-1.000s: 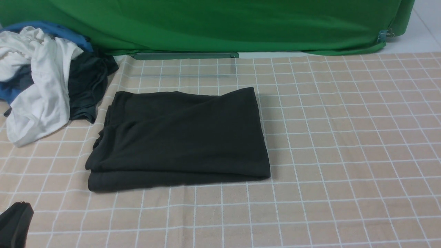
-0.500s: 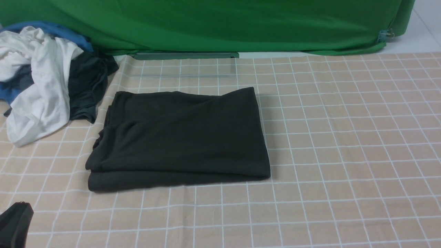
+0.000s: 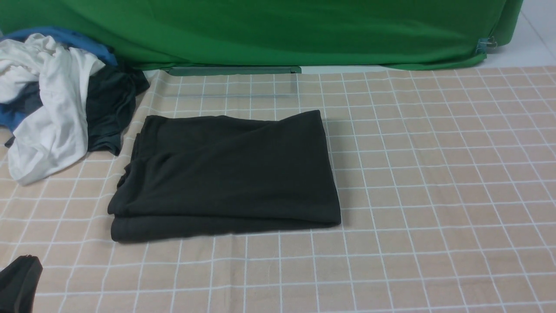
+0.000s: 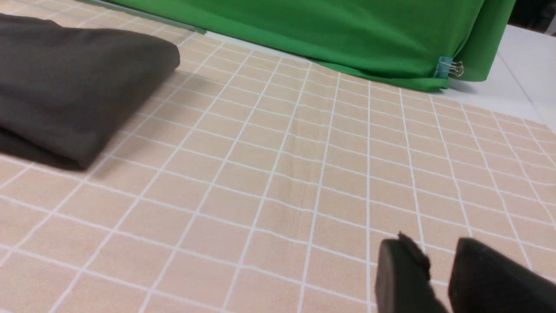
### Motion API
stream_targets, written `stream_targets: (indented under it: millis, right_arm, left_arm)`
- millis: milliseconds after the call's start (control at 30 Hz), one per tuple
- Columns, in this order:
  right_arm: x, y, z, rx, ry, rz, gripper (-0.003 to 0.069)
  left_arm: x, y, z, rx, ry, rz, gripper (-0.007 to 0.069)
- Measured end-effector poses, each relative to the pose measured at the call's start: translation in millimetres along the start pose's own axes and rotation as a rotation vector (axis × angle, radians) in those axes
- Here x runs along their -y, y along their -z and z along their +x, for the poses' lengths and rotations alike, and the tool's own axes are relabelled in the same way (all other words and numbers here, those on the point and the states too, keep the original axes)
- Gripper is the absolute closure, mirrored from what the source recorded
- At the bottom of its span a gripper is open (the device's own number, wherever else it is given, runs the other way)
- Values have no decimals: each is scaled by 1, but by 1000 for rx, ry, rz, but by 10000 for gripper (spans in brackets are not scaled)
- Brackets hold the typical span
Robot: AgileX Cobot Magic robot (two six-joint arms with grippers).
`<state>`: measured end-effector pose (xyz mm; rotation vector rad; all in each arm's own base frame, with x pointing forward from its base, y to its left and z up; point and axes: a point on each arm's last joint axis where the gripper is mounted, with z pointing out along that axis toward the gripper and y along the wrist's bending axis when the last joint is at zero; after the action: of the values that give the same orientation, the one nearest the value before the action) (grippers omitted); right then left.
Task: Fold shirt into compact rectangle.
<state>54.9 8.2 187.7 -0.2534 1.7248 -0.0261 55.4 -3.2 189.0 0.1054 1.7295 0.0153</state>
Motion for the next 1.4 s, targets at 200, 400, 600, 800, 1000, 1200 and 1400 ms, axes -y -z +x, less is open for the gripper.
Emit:
stream_targets:
  millis: [200, 400, 600, 800, 1000, 1200, 1400]
  right_arm:
    - [0, 0, 0, 0, -1, 0, 441]
    - [0, 0, 0, 0, 0, 0, 435]
    - [0, 0, 0, 0, -2, 0, 424]
    - [0, 0, 0, 1, -4, 0, 424]
    - [0, 0, 0, 1, -5, 0, 424]
    - [0, 0, 0, 1, -5, 0, 424]
    - [0, 0, 0, 1, -5, 0, 424]
  left_arm:
    - [0, 0, 0, 0, -3, -1, 606]
    - [0, 0, 0, 0, -3, -1, 606]
    - [0, 0, 0, 0, -3, -1, 606]
    - [0, 0, 0, 0, -6, -1, 606]
    - [0, 0, 0, 0, -7, -2, 606]
    - [0, 0, 0, 0, -7, -2, 606]
    - [0, 0, 0, 0, -7, -2, 606]
